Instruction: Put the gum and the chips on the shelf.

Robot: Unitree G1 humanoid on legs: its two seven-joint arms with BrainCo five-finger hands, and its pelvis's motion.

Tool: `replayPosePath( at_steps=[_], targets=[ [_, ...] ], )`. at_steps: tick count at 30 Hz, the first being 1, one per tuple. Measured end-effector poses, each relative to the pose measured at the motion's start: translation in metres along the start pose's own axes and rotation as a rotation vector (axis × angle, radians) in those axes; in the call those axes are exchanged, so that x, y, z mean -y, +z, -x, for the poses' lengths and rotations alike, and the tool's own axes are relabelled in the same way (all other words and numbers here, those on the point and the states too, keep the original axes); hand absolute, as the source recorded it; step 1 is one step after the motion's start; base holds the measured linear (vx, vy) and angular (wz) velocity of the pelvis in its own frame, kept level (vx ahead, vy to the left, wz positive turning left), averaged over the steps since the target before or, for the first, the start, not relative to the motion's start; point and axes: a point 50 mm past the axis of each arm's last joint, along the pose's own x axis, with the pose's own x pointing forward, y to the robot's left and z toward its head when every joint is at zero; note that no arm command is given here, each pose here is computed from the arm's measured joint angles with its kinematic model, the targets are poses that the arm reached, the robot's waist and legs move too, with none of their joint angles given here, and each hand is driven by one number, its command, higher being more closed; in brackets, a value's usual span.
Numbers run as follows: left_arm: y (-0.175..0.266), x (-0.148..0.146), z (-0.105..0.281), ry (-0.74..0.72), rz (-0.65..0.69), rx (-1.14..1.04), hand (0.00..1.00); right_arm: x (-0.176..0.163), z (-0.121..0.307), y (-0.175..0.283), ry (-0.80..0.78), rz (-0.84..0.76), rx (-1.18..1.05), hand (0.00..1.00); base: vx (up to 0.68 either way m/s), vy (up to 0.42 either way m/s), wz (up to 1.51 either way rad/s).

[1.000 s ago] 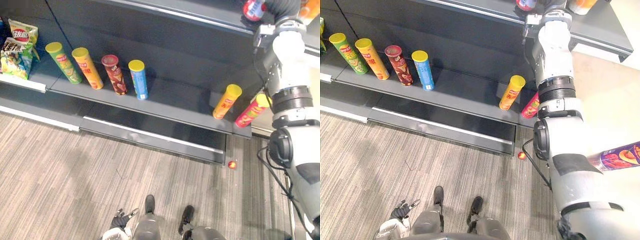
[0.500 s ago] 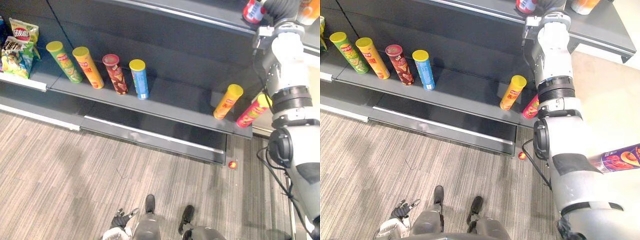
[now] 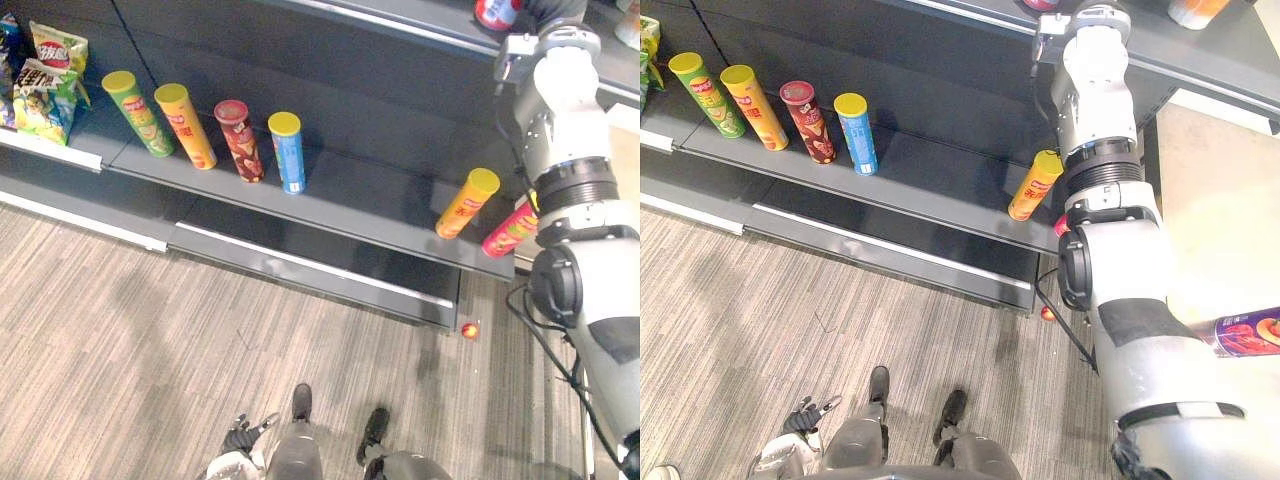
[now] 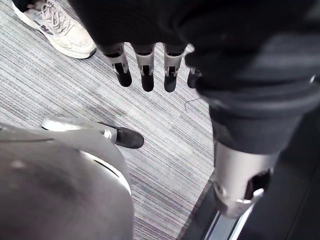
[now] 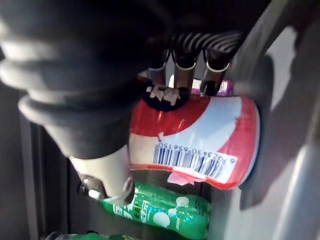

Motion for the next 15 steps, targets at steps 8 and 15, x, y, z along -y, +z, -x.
replayPosePath(
  at_steps=[8,15],
  targets=[
    [0.0019,0.0007,-0.0006,0.002,0.007,0.004,0.00,-0.0018,-0.0014,0.0006,0.001,0.010,-0.007,0.00,0.03,0.037,-0.01],
    [0.0051,0.0023,-0.0016,-0.002,0.007,0.012,0.00,-0.0034,-0.0044,0.0074,0.001,0.012,0.003,0.00,0.03,0.034,0.00]
  ],
)
